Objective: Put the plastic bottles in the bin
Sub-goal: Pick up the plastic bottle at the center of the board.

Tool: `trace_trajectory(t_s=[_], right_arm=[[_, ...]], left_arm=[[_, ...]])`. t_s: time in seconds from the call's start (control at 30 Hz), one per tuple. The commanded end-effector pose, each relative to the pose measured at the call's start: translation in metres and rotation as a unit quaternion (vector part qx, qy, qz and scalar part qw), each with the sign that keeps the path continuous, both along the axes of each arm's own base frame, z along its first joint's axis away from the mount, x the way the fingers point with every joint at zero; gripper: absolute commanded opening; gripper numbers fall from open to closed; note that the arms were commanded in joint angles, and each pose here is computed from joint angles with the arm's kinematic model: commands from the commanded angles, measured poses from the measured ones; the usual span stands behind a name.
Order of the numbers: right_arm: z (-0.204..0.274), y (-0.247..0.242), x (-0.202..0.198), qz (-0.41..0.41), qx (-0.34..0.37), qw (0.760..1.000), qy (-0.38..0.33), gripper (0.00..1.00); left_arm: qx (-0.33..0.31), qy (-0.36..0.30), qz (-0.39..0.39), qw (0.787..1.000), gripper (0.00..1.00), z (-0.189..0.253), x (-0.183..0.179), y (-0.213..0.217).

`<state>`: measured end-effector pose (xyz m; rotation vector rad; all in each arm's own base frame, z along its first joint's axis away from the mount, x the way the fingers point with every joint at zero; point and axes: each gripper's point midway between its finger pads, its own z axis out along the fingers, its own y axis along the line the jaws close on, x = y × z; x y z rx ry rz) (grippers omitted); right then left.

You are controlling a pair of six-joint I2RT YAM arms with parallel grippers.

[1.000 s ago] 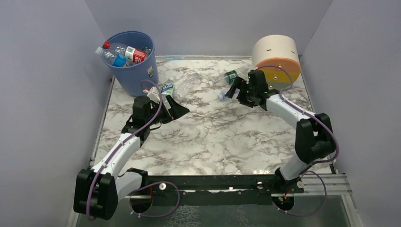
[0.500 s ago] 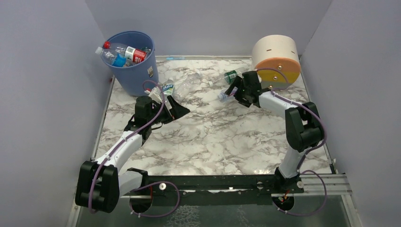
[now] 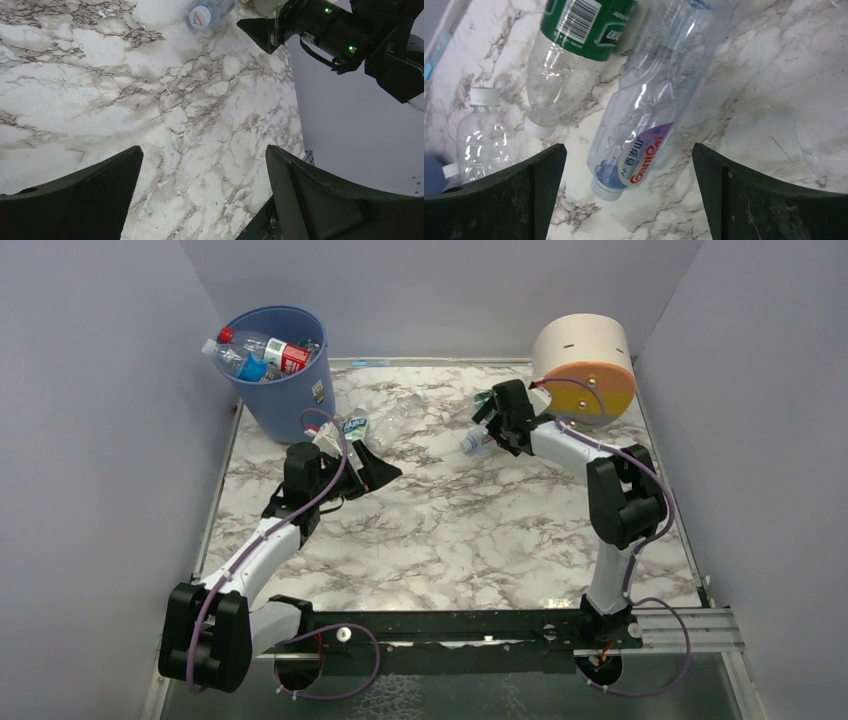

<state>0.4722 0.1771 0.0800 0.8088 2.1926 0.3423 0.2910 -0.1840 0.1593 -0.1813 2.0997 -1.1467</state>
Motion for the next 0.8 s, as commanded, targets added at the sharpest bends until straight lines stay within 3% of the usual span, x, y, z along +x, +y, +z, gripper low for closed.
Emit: trace_trajectory(t_s=[0.0, 0.6, 0.77], right_arm=[[0.002, -0.005, 0.012, -0.058, -0.027, 0.998, -0.004, 1.00], [-0.028, 0.014, 0.012, -0.055, -0.046, 0.997, 0.030, 0.94], [-0.022, 0.002, 0.019, -0.068, -0.082, 0.994, 0.017, 0.93]], left_arm=[[-0.011, -0.030, -0.006, 0.999, 0.99, 0.016, -0.002, -0.002], [-0.015, -0.049, -0.003, 0.999, 0.98, 0.029, -0.006, 0.000], [-0.013, -0.053, -0.001, 0.999, 0.97, 0.033, -0.008, 0.001]])
